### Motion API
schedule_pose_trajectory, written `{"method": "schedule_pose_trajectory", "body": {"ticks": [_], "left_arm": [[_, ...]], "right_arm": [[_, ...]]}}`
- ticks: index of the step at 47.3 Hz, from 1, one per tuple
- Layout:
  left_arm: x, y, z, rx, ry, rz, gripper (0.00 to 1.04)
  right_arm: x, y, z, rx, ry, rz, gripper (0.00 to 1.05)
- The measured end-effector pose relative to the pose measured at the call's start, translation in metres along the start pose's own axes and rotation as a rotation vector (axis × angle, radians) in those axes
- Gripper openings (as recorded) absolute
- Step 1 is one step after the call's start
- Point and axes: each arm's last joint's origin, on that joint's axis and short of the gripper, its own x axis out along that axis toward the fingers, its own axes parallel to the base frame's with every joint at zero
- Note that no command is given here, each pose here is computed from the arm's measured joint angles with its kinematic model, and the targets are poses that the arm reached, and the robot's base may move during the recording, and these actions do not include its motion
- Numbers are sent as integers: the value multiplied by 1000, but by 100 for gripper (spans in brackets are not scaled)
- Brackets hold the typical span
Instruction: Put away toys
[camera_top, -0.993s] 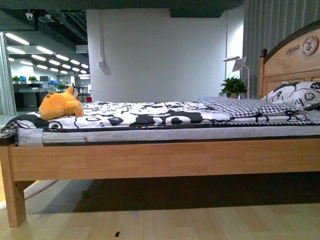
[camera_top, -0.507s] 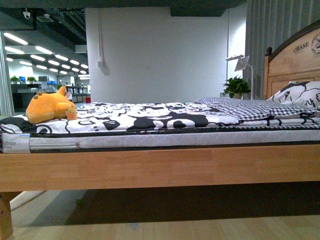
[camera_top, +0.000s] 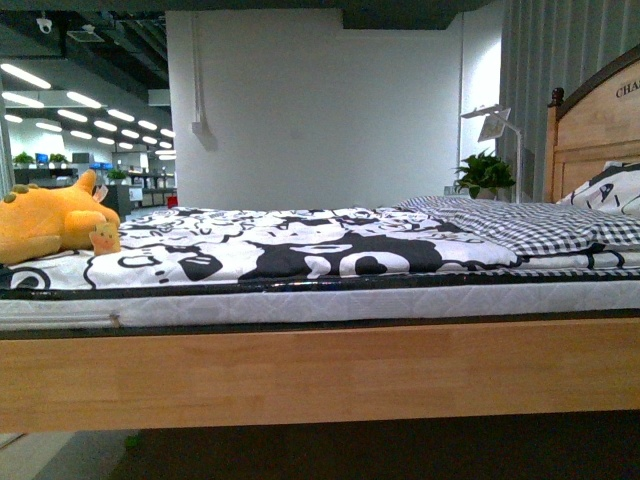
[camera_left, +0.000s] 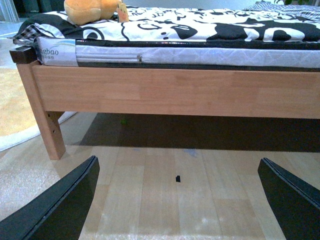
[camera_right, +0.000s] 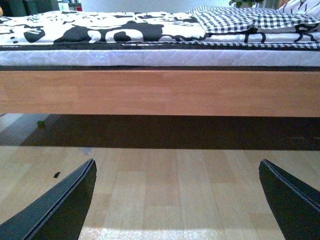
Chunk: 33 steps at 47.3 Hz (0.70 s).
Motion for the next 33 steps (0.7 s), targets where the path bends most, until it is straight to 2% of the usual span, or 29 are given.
{"method": "schedule_pose_trajectory", "body": {"ticks": [33], "left_arm": [[0, 0, 0, 0, 0, 0, 99]], "right_arm": [[0, 0, 0, 0, 0, -1, 98]]}}
